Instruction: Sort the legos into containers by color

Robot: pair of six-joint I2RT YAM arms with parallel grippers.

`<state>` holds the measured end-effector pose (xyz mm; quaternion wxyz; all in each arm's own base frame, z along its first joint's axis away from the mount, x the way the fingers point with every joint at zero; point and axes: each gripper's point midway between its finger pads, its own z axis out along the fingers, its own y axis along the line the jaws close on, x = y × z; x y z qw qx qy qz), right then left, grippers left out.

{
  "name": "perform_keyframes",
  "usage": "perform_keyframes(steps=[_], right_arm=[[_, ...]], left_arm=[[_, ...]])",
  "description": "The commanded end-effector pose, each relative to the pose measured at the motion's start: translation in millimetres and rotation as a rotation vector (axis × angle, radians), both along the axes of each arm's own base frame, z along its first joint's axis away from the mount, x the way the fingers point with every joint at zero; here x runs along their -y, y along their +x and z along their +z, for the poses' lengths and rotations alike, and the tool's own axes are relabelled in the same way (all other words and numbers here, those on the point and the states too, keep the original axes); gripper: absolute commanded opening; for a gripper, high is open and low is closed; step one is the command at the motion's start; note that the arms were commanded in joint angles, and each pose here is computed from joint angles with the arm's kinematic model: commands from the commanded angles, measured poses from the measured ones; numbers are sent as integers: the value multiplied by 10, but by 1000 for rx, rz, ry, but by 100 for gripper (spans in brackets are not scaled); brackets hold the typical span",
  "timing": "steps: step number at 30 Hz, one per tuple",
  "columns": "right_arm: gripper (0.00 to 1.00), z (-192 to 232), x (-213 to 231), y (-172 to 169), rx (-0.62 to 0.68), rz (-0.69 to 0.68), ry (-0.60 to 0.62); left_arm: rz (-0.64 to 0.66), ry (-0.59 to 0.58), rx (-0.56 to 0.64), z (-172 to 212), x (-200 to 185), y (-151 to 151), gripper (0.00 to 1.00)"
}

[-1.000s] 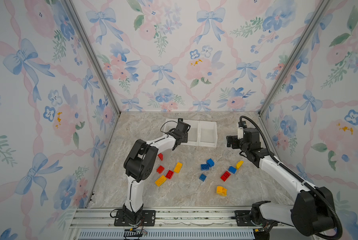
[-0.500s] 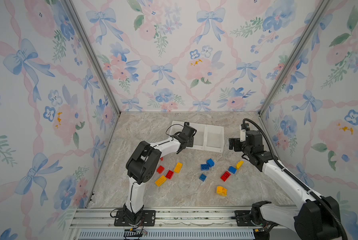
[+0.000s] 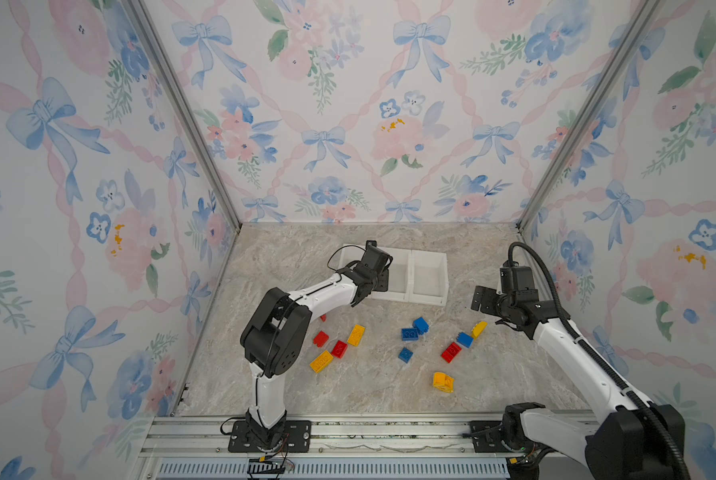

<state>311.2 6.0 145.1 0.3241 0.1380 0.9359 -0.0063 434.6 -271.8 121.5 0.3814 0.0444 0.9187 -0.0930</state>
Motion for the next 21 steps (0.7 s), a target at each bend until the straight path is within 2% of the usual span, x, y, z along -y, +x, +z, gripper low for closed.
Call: perform_keyframes(steps=[1,6,11,15,21], right_arm=[[97,-148,49,-256,-142,-86,66],[98,-349,67,-319,-222,-148,147],[83,-619,14,-302,-297,-191,252],[72,-732,-15,-225,-308,-202,281],[71,-829,-3,-160,-310,-229,284]], left_arm=[[22,-16,63,341,-49,-27,72],[50,-54,119,568,-162,-116,77],[77,-90,134,573,-312,-282,79],[113,-125,132,484,-499,-431,79],[161,-150,128,414,-841,-602,80]])
